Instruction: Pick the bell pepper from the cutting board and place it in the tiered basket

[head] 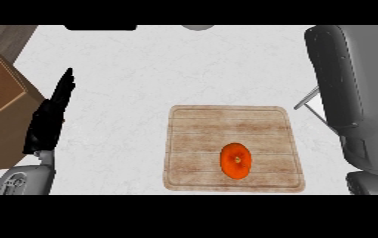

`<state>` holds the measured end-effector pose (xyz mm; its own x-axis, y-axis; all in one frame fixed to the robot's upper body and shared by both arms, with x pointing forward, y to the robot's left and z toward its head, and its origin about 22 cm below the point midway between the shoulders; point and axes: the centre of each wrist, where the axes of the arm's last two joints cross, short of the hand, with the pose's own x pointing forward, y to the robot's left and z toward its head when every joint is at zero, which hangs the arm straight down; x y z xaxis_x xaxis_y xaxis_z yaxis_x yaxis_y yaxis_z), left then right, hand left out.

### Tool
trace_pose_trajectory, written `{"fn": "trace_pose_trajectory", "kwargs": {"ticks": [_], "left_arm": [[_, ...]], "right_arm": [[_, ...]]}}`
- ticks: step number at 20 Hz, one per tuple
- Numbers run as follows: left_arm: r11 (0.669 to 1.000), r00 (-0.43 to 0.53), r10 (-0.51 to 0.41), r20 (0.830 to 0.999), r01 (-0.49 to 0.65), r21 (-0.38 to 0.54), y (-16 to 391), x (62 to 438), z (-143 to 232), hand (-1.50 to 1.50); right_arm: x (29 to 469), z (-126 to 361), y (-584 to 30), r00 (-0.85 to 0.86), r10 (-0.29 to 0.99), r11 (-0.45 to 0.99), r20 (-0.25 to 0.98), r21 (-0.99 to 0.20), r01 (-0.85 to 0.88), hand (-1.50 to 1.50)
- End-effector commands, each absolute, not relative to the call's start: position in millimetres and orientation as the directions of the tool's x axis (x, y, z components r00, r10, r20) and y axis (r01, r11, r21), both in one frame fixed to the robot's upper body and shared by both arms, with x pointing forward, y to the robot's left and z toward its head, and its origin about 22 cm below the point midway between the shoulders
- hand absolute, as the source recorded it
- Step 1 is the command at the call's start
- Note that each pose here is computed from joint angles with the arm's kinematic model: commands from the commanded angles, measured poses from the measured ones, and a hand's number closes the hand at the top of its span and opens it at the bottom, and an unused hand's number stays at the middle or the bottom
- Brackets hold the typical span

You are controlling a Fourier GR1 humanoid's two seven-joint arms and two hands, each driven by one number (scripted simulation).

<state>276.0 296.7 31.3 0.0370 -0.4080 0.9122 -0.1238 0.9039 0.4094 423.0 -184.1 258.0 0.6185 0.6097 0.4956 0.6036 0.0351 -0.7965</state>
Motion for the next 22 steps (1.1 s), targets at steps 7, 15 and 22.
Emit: {"fn": "trace_pose_trajectory", "kwargs": {"ticks": [7,15,22], "left_arm": [[0.903,0.045,-0.410,0.911,-0.121,0.413,312,277,39,0.00],[0.907,0.055,-0.399,0.915,-0.128,0.402,305,271,24,0.00],[0.902,0.031,-0.413,0.910,-0.126,0.414,303,280,37,0.00]], "right_arm": [[421,232,-267,0.860,0.472,-0.240,0.193,-0.911,0.336,1.50],[395,244,-309,0.899,0.423,-0.287,0.110,-0.925,0.248,1.50],[368,214,-341,0.861,0.475,-0.133,0.181,-0.953,0.274,1.50]]}}
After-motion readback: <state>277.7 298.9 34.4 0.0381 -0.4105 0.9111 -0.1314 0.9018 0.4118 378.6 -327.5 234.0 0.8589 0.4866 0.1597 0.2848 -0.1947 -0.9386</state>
